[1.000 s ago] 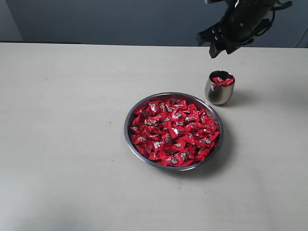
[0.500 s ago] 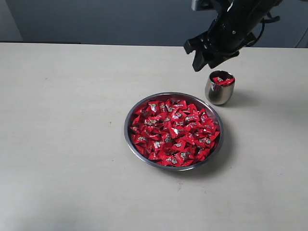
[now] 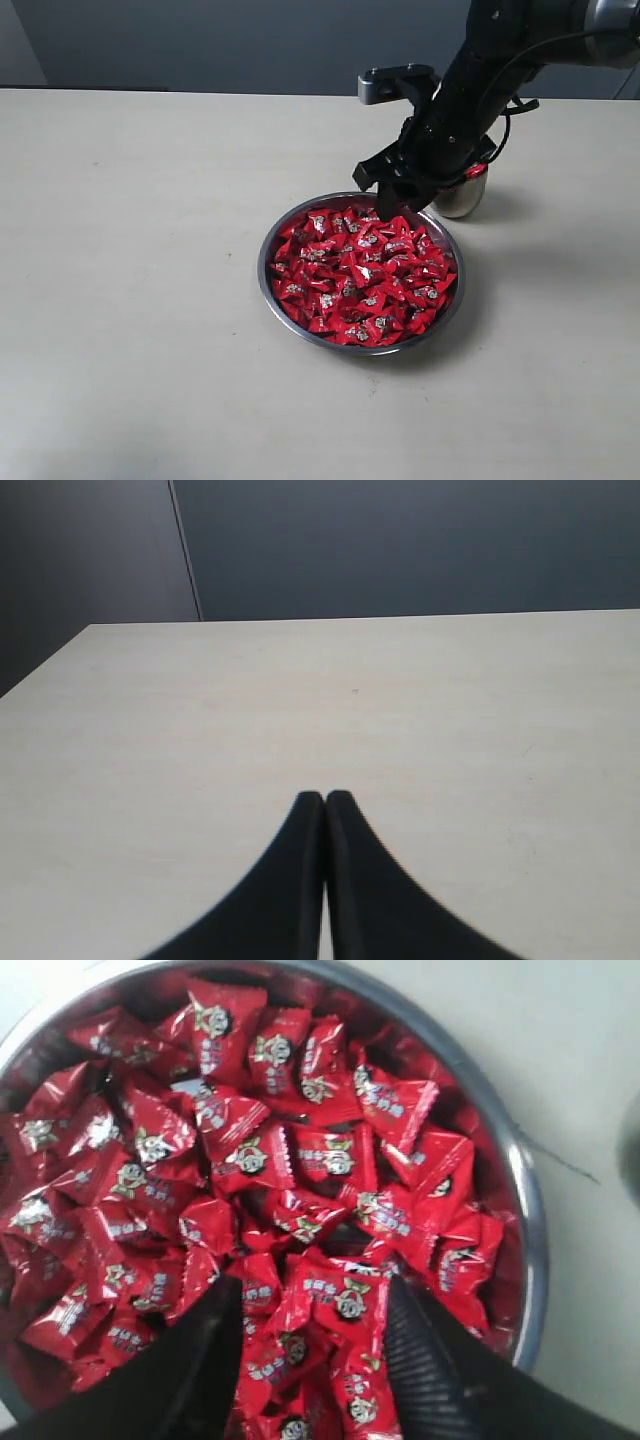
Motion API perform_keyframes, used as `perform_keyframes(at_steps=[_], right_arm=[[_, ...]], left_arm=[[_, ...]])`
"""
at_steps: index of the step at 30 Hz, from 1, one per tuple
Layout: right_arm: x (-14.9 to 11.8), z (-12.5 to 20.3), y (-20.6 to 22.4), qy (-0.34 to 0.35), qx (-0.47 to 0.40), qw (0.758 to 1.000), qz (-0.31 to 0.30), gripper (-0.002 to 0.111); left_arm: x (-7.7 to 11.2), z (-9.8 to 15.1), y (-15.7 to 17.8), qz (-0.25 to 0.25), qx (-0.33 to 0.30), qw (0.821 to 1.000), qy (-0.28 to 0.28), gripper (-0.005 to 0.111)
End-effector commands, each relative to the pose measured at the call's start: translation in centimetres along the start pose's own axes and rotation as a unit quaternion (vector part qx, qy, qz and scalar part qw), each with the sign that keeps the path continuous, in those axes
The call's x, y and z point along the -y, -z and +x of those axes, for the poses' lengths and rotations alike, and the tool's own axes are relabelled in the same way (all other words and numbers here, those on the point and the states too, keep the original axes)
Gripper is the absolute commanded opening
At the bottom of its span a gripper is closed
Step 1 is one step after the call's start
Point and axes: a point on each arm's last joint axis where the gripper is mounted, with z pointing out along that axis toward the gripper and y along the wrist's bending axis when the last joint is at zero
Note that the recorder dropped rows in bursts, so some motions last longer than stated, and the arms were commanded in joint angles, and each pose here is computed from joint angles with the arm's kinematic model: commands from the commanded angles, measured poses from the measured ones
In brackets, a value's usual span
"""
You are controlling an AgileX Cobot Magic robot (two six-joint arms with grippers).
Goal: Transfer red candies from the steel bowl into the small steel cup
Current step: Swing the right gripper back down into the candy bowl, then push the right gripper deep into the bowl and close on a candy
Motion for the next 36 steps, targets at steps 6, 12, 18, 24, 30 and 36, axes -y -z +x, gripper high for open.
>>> perform_keyframes(at_steps=[6, 12, 18, 24, 30, 36], right_arm=[[-2.6, 0.2, -0.6, 0.038, -0.006, 0.999, -0.006, 0.032], [-3.1, 0.2, -1.0, 0.046, -0.009, 0.999, -0.006, 0.042], [-3.4, 0.4, -3.0, 0.047, -0.038, 0.998, -0.014, 0.042], [-4.2, 0.7, -5.0, 0.058, -0.063, 0.996, -0.016, 0.042], [-3.6, 1.0, -6.2, 0.077, -0.084, 0.993, 0.007, 0.042], [-3.5, 0.9, -6.2, 0.08, -0.082, 0.993, 0.011, 0.042]], left_arm=[[0.0, 0.1, 0.0, 0.003, 0.001, 1.0, -0.002, 0.0], [0.0, 0.1, 0.0, 0.003, 0.001, 1.0, -0.002, 0.0], [0.0, 0.1, 0.0, 0.003, 0.001, 1.0, -0.002, 0.0], [0.0, 0.1, 0.0, 0.003, 0.001, 1.0, -0.002, 0.0], [0.0, 0.1, 0.0, 0.003, 0.001, 1.0, -0.002, 0.0], [0.0, 0.1, 0.0, 0.003, 0.001, 1.0, -0.002, 0.0]])
